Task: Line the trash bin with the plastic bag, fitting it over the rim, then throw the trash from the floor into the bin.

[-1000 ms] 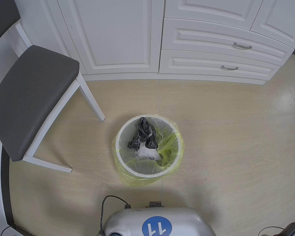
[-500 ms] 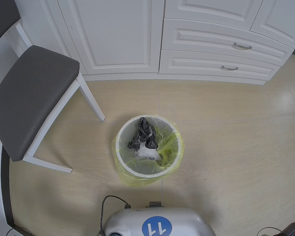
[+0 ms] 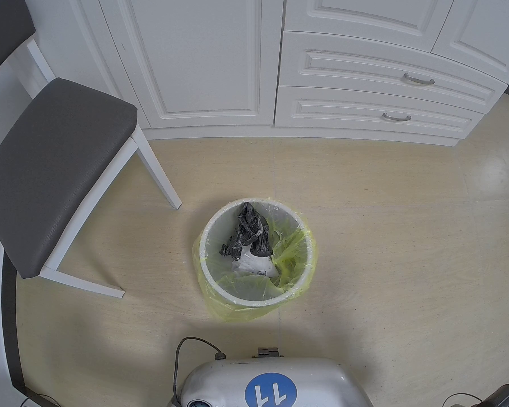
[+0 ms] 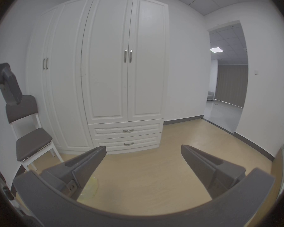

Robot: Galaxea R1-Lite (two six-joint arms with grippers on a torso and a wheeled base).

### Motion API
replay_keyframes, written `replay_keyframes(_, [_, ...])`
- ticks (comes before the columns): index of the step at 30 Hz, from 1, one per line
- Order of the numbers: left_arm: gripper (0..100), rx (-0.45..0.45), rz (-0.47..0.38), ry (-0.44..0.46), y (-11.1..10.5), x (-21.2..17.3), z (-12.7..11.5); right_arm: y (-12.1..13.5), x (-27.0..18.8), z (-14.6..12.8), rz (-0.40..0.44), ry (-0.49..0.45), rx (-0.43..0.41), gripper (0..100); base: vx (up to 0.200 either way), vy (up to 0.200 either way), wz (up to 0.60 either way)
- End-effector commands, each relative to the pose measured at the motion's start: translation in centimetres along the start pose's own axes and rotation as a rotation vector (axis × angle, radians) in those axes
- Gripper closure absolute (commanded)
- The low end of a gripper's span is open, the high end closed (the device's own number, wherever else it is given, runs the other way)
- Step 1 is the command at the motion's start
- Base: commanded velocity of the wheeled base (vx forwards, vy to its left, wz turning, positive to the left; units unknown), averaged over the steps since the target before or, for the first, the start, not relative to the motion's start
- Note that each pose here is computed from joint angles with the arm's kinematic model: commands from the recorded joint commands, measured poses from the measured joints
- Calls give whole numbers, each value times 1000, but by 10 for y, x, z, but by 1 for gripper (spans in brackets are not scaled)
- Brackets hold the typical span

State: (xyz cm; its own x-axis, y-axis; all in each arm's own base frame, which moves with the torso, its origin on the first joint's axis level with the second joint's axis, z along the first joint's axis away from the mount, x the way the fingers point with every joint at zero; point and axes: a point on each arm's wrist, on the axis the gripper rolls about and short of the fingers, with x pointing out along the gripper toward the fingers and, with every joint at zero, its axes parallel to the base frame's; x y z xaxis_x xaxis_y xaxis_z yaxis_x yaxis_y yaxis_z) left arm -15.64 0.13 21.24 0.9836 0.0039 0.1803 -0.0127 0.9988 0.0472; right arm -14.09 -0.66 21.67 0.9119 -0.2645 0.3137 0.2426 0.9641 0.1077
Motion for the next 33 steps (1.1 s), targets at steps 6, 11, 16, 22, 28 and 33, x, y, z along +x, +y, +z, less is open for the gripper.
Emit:
replay_keyframes(6, [0, -31, -39, -142, -6, 87, -74, 18, 58, -81, 123, -136, -108, 0, 0, 0, 0])
replay_keyframes(11, [0, -32, -71, -79, -9, 100, -107, 20, 65, -112, 175, -160, -114, 0, 0, 0, 0])
replay_keyframes(16, [0, -58, -73, 0, -10, 107, -135, 20, 67, -131, 191, -82, -112, 0, 0, 0, 0])
replay_keyframes(22, [0, -71, -73, 119, -11, 107, -152, 20, 67, -152, 206, 118, -85, 0, 0, 0, 0])
replay_keyframes(28, [0, -73, -92, 134, -11, 107, -153, 19, 63, -170, 225, 306, -64, 0, 0, 0, 0])
replay_keyframes(33, [0, -74, -92, 134, -11, 107, -153, 19, 62, -171, 234, 323, -51, 0, 0, 0, 0])
